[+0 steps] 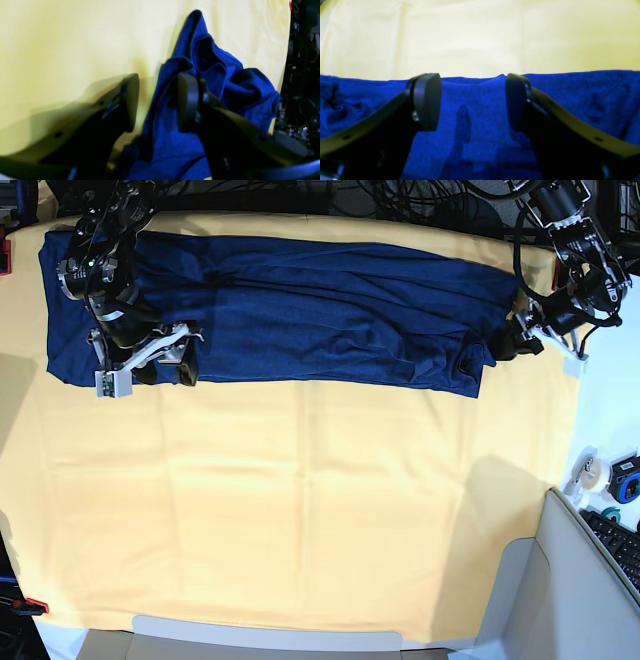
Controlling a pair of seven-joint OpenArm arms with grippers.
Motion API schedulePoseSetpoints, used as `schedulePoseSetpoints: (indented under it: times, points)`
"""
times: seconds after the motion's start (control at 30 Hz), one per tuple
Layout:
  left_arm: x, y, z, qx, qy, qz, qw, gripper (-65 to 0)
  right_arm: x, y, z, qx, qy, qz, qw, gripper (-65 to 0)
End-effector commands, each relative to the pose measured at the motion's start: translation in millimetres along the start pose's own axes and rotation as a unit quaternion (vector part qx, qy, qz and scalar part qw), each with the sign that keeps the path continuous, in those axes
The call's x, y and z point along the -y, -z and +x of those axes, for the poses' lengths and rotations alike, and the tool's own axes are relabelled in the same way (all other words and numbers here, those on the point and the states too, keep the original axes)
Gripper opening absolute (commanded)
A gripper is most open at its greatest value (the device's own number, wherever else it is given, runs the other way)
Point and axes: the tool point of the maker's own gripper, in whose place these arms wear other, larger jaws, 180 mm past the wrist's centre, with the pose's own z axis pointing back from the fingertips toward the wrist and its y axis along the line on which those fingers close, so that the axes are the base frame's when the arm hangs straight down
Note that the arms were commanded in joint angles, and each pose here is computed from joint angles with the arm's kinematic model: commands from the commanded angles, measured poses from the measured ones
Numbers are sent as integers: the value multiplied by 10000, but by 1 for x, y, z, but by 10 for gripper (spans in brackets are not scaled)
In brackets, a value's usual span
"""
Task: Fold the T-shirt properly
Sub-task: 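Release the sleeve and move the right gripper to the shirt's end, then grasp the shirt's end with the left gripper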
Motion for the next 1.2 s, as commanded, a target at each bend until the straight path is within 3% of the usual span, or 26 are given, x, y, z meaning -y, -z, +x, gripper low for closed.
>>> schedulePoseSetpoints:
  times: [0.0,0.43,0.63,0.8,0.9,1.17]
  points:
    - [0,1,-7,-254,51,46,9997,-402,-1,-3,13,231,-85,38,9997,-256]
    - [4,-1,-5,-190,14,-90,9998,-400,0,-3,13,220,-99,25,9997,-256]
    - [15,-6,6,38,-50,-425,9991,-398,-1,-2,12,215,-75,42,9997,-256]
    - [27,-11,17,279,-138,-800,9963,-339,-1,-2,11,201,-66,44,9998,-256]
    - [19,-21,21,481,-256,-757,9956,-308,-2,-1,11,199,-69,51,9998,-256]
    - [15,-21,13,422,-334,-711,9960,-304,-4,0,10,176,-49,89,9998,-256]
